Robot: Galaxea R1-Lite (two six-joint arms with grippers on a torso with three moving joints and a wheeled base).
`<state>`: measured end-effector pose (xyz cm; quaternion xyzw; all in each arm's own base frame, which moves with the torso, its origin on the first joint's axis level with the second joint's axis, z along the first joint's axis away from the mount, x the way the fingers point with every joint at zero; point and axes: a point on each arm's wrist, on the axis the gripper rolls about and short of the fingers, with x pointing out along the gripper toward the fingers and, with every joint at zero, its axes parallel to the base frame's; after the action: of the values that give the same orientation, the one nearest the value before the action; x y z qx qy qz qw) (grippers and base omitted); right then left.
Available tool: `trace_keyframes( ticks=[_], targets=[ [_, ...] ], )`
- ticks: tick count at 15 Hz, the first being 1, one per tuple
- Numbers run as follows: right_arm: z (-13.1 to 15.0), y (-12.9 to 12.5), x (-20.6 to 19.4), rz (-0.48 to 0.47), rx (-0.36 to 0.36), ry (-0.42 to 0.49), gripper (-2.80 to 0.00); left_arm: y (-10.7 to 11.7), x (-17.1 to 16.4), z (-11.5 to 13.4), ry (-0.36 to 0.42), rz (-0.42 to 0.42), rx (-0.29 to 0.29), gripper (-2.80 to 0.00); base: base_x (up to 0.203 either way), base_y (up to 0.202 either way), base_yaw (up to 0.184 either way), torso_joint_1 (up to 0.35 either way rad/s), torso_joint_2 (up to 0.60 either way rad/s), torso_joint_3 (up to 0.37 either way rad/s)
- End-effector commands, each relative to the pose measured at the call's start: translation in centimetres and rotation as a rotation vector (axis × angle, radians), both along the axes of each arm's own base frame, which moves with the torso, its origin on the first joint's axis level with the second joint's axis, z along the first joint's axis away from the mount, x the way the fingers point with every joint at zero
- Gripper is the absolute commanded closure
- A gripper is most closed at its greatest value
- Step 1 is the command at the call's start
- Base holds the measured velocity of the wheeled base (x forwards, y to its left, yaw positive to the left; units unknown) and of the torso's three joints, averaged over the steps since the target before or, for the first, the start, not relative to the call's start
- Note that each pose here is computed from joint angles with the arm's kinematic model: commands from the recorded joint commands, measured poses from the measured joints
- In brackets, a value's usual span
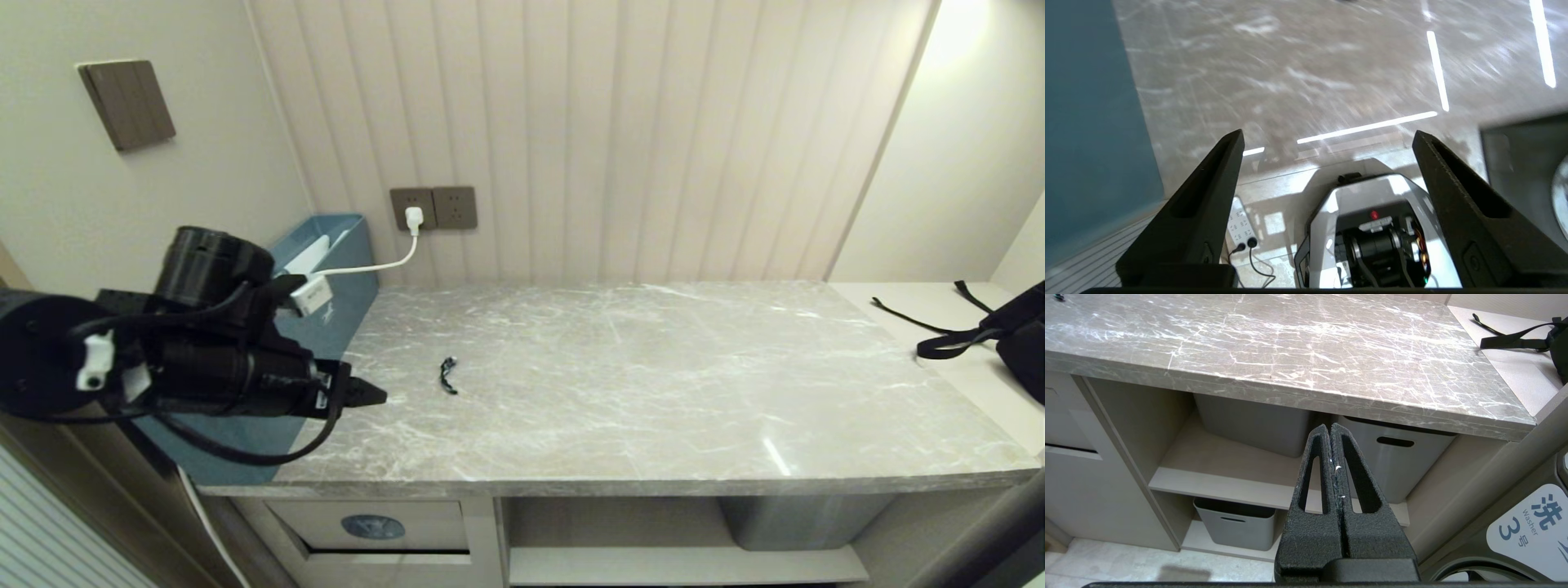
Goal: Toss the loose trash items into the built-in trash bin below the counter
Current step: Pick up the garbage
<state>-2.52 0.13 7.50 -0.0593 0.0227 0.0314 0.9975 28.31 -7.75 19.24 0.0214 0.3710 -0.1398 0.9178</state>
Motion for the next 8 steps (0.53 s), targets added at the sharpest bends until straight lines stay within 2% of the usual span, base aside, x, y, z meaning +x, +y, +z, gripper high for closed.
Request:
trace_keyframes(
  ticks=[1, 4, 6, 8],
  targets=[
    [0.0, 0.0, 0.0, 0.001, -0.001, 0.000, 0.00, -1.5, 4.2, -3.3, 0.075, 0.040, 0.039, -2.80, 0.000, 0.000, 0.000, 0.000, 0.00, 0.000],
    [0.0, 0.0, 0.0, 0.002, -0.002, 0.000, 0.00, -3.1, 6.3, -3.5, 0.028, 0.108, 0.035, -2.80, 0.000, 0.000, 0.000, 0.000, 0.00, 0.000],
    [0.0, 0.0, 0.0, 0.001, -0.001, 0.000, 0.00, -4.7, 9.6, -4.3, -0.001, 0.154, 0.006, -2.80, 0.000, 0.000, 0.000, 0.000, 0.00, 0.000],
    [0.0, 0.0, 0.0, 0.001, -0.002, 0.000, 0.00, -7.3, 13.4, -5.7, -0.045, 0.192, -0.047, -2.80, 0.000, 0.000, 0.000, 0.000, 0.00, 0.000]
  ],
)
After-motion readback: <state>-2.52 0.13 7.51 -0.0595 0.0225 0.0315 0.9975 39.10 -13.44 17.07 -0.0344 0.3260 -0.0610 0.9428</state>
